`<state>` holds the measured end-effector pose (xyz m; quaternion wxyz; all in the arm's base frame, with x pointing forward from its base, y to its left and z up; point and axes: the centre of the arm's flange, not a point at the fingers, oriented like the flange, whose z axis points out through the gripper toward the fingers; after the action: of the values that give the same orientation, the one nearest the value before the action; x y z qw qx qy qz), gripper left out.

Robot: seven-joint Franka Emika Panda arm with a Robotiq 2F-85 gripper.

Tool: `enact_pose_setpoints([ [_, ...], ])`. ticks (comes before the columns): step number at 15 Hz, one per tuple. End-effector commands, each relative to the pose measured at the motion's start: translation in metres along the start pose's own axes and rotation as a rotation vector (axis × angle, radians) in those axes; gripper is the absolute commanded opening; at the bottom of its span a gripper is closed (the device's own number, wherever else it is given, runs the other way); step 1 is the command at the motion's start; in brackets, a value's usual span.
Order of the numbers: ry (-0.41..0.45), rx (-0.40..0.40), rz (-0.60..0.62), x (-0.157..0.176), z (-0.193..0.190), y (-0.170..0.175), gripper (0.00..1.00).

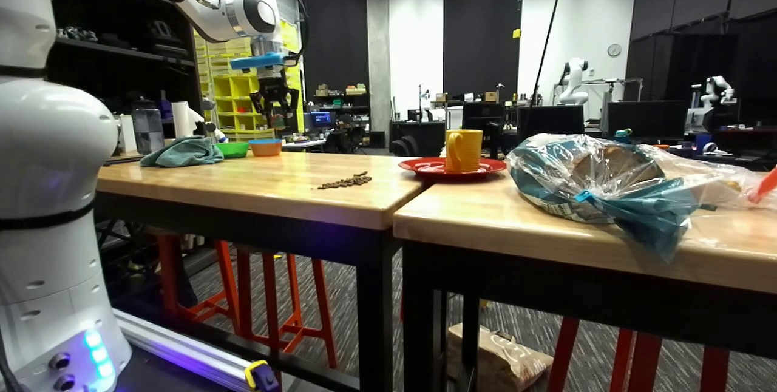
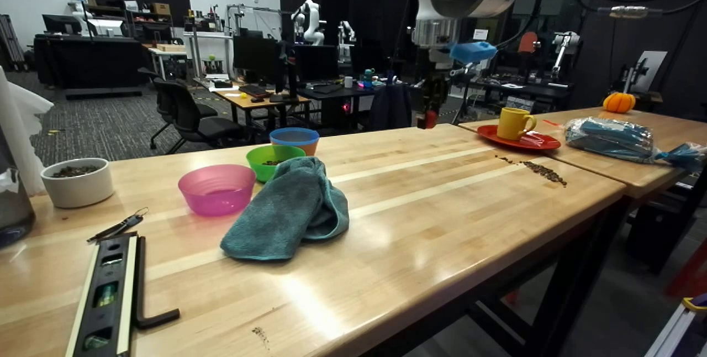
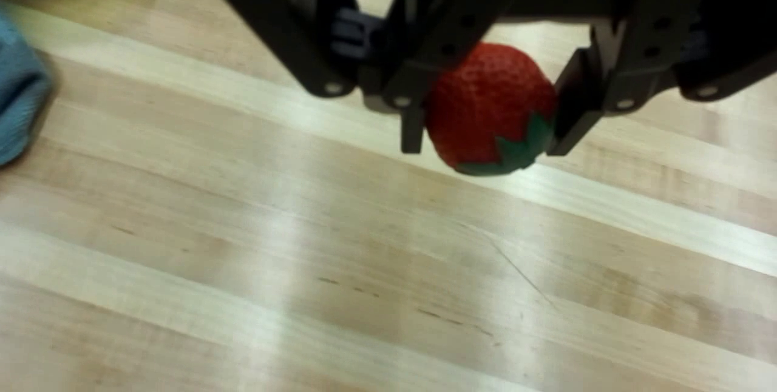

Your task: Put the red toy in the yellow cup

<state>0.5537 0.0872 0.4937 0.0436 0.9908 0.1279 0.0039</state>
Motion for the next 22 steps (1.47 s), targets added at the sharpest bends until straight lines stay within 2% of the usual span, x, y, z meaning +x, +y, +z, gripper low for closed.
enact_pose_setpoints([
  [1,-0.021,0.016,0.104,-0.027,-0.016,0.034,0.26],
  [7,-0.046,0.044,0.225,-0.059,-0.025,0.099,0.26],
  [13,-0.030,0.042,0.345,-0.075,-0.031,0.173,0.26],
  [22,0.037,0.004,0.464,-0.066,-0.063,0.270,0.26],
])
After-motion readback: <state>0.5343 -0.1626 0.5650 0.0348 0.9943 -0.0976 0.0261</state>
